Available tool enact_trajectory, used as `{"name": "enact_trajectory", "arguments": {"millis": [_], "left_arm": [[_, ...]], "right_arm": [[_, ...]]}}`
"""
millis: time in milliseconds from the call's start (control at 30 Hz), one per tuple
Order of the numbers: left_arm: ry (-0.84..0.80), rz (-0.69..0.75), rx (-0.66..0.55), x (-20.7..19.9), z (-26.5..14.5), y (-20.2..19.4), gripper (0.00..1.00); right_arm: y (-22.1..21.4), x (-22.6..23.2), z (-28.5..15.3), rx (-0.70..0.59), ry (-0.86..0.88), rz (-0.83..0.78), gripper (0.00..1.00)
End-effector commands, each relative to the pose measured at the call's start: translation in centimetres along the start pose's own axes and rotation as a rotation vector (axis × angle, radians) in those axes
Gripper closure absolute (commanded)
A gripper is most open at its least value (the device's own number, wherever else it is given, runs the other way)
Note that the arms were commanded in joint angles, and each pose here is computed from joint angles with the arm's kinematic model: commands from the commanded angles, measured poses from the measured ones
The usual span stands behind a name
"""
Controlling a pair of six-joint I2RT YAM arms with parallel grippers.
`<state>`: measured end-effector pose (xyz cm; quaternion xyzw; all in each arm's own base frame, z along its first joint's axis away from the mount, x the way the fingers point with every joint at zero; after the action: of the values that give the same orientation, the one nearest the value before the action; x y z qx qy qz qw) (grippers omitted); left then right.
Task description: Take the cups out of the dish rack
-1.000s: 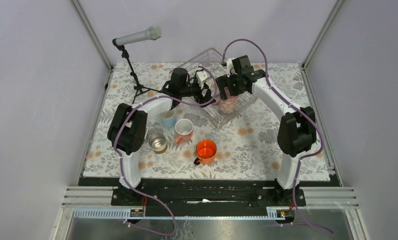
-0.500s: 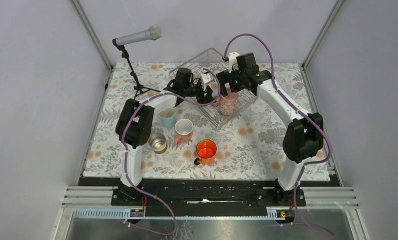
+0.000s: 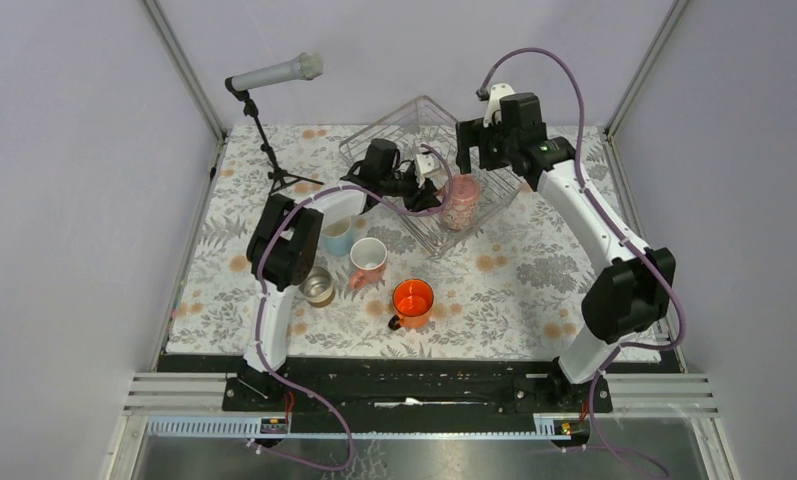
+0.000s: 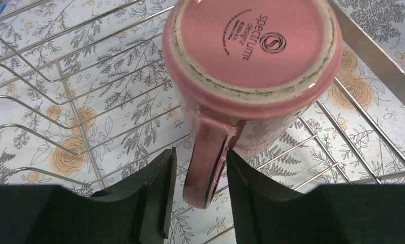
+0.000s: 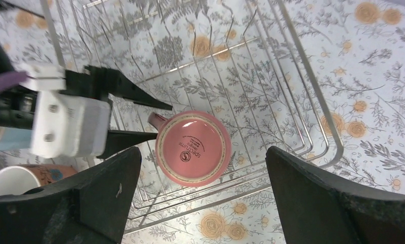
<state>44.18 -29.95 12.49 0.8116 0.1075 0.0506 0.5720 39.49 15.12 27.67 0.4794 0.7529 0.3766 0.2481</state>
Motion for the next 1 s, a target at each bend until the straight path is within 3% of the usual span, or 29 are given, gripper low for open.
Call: {"name": "enact_trajectory", "arguments": {"millis": [0, 200, 233, 300, 467, 967], "left_arm": [[-0.034, 0.077, -0.043, 0.2, 0.7, 1.4, 0.56], [-0.022, 0.102, -0.022, -0.8, 1.2, 1.2, 0.70], [-0.018, 0.100, -0.023, -0.8, 1.2, 1.3, 0.77], [-0.005, 0.098, -0.020, -0.9, 1.2, 1.2, 1.00], [0.023, 0.083, -0.059, -1.3, 0.9, 1.5, 1.00], [0.292, -0.242, -0.297, -0.4, -0.8, 6.0, 1.00]], "right_arm": [[3.0, -0.2, -3.3, -0.143, -0.028, 0.050, 0.00], [2.7, -0.2, -3.6, -0.147, -0.031, 0.054, 0.00], [2.7, -0.2, -3.6, -0.146, -0.033, 0.055, 0.00], [2.5, -0.2, -3.6, -0.142, -0.032, 0.054, 0.00], [1.8, -0.3, -3.4, -0.124, -0.045, 0.062, 0.00], [2.2, -1.3, -4.0, -0.165, -0.124, 0.234, 0.00]]}}
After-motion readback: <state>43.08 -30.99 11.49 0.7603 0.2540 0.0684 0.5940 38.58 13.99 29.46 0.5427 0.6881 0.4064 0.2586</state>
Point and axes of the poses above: each gripper's point midway between its finger pads, its own z axis out along the fingers, its own x axis along the line the jaws close on, y = z × x, the point moved 7 cm from there along -z, back along the fingers, and after that the axes turned 6 degrees about -z, right-handed, at the moved point
